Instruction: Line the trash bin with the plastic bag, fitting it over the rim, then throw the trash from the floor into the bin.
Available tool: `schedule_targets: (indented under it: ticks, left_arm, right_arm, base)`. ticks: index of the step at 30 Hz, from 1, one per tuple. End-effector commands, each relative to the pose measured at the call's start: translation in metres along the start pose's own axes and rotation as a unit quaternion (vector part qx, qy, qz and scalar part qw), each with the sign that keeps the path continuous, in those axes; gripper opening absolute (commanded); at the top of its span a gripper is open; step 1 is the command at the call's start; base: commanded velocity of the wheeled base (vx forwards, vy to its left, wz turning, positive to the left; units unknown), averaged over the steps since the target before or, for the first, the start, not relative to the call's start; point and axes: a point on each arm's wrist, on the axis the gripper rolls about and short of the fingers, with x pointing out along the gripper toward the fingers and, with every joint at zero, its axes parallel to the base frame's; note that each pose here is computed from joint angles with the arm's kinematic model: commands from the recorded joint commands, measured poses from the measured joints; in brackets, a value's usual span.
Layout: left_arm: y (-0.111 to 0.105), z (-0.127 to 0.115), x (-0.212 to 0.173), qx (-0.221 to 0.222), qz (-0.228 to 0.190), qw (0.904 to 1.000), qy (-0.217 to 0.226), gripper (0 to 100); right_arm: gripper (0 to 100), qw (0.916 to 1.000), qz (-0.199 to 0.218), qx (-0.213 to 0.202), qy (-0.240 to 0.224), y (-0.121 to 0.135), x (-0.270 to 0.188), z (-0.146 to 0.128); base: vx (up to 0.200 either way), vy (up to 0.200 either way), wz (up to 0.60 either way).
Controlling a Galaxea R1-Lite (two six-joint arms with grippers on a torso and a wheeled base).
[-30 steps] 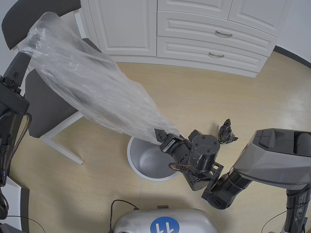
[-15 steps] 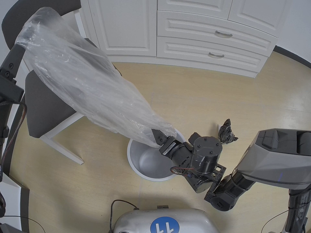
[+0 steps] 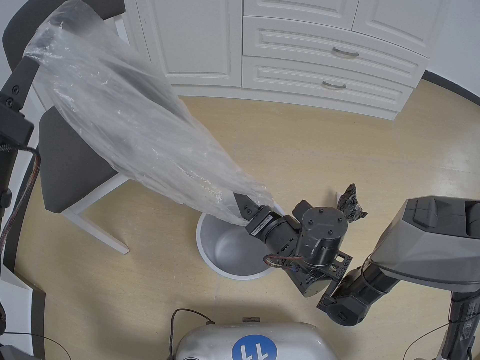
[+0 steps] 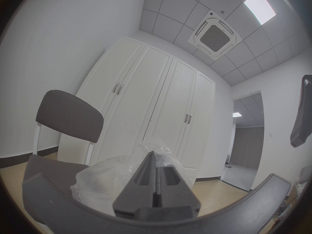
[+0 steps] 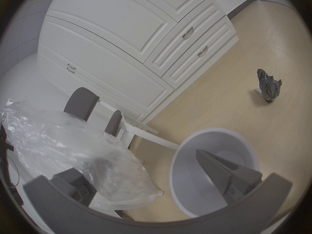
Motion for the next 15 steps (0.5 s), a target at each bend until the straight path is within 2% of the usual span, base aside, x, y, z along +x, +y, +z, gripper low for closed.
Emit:
schedule_targets:
  ticks: [1, 15]
  left_arm:
    - [-0.0023, -0.0003, 0.0009, -0.005, -0.001, 1.0000, 0.001, 0]
    - [-0.0049, 0.0017, 0.0007, -0.013, 0.001, 0.9999, -0.001, 0]
  right_arm:
    - [100, 1.0000, 0.009, 0.003, 0.001, 0.0072, -0.0033, 0.0008]
    - [100, 0.9999, 0.009, 0.000, 0.011, 0.0076, -0.0060, -0.0064]
  base:
    - [0.000, 0.000, 0.00]
    - [0.000, 0.000, 0.00]
